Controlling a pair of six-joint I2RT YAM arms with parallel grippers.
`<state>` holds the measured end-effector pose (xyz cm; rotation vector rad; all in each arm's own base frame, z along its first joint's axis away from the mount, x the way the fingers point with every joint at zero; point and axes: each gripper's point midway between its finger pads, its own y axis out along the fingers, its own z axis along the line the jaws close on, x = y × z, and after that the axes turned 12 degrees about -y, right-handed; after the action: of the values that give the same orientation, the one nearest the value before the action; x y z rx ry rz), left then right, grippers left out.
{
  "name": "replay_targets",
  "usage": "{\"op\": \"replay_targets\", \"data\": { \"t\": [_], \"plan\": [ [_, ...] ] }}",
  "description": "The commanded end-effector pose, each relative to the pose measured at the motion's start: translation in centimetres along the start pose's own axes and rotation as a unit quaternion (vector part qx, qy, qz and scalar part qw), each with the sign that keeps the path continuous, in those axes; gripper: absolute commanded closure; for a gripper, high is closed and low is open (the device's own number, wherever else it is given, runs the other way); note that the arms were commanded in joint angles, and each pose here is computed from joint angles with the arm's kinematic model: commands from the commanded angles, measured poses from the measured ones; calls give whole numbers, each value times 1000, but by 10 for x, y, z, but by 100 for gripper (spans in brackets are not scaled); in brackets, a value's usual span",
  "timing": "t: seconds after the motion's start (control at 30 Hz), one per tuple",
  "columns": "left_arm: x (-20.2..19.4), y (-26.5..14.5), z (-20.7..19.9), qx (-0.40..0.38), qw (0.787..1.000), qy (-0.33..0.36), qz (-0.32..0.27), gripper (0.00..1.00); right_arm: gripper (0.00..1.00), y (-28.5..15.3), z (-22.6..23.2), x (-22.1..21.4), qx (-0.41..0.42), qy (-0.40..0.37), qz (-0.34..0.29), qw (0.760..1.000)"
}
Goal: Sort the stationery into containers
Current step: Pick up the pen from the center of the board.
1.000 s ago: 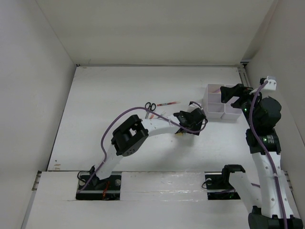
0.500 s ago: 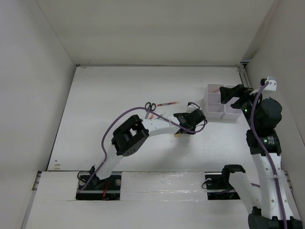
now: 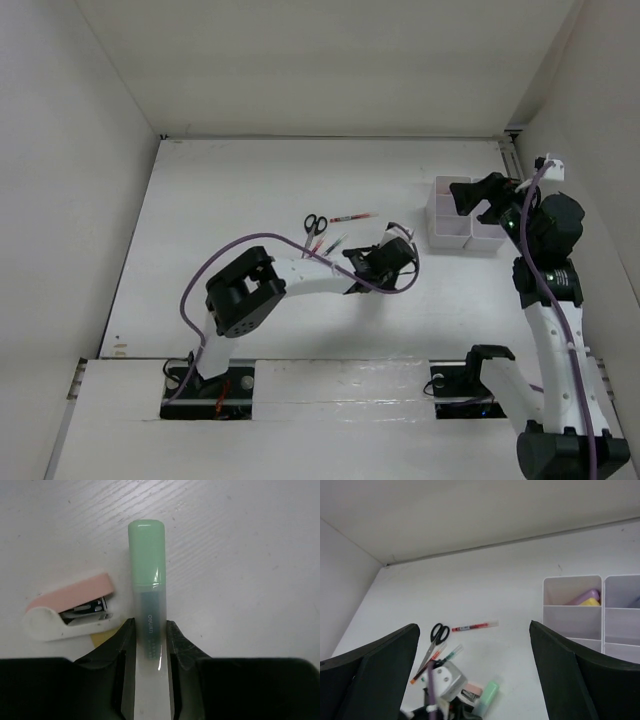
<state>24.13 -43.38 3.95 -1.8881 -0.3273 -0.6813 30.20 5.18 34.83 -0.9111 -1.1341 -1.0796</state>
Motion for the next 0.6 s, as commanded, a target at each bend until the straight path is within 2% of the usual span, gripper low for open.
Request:
{"op": "replay_targets", "data": {
  "t": [0.0,0.17,0.2,0.3,0.5,0.57],
  "plan": [
    [51,-53,-34,-83,993,14,-88,100,3,9,7,-1,46,11,-6,999],
    [64,-82,-32,-110,986,21,-122,100,3,14,24,-29,115,41,12,992],
    [72,-94,-35,-123,983,20,-137,100,3,11,39,-24,161,34,-3,986],
    [78,-115,-39,-151,975,23,-160,100,3,8,53,-34,212,56,-7,976],
    [97,-155,-42,-199,957,12,-213,100,3,3,70,-62,247,83,17,965],
    [103,-165,-44,-207,952,11,-225,100,3,0,88,-60,278,83,11,957]
  ]
}}
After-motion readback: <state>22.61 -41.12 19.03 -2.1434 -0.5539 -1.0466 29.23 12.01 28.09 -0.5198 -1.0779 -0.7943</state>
